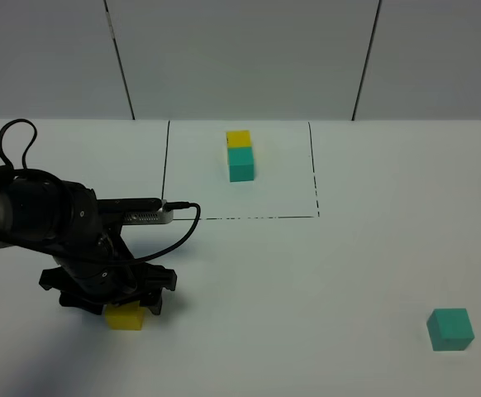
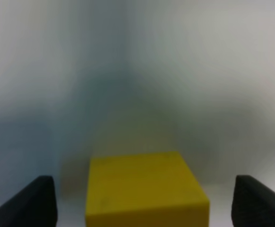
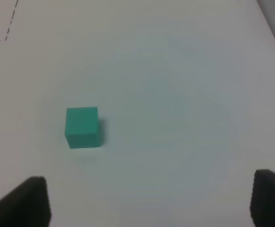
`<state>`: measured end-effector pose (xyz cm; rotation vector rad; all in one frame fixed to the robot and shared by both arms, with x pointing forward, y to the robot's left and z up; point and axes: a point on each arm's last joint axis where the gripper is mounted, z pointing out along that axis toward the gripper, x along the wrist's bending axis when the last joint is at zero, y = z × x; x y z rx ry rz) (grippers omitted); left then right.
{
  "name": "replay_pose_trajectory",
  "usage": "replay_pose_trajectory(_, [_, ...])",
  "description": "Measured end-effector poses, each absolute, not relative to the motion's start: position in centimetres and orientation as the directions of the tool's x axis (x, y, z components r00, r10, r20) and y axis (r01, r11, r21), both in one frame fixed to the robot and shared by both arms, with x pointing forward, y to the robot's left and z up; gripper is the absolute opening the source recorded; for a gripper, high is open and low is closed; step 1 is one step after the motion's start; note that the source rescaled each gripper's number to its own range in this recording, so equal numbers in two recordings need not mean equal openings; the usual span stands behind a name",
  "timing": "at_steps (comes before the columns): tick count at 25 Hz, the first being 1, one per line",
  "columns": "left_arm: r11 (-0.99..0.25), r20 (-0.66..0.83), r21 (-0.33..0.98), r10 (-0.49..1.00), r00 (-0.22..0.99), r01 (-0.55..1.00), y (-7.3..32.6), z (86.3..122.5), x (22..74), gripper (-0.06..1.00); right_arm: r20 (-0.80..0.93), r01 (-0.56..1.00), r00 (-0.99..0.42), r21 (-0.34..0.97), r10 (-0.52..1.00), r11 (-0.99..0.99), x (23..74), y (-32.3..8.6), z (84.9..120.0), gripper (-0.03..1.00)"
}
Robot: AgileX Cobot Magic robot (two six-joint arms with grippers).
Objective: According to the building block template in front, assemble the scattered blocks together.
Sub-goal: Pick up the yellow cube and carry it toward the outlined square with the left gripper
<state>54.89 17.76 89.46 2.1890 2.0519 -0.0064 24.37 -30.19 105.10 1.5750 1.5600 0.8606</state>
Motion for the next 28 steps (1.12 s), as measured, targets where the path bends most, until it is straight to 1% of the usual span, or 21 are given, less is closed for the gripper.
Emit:
replay_pose_trajectory(18, [-0.062,-0.100,0.106,0.992,0.073,0.992,17.7,89.4,54.9,0.67,-0.041,0.498,0.033,0.867,0.999,0.019,24.4,-30.2,105.1,0.71])
replay_pose_trajectory(28, [-0.071,-0.081,0.050,0.994,0.075,0.996,17.6,87.9,55.2,0.65,-0.041,0.498,0.033,0.867,0.999,0.019,24.4,-30.2,105.1,0.71])
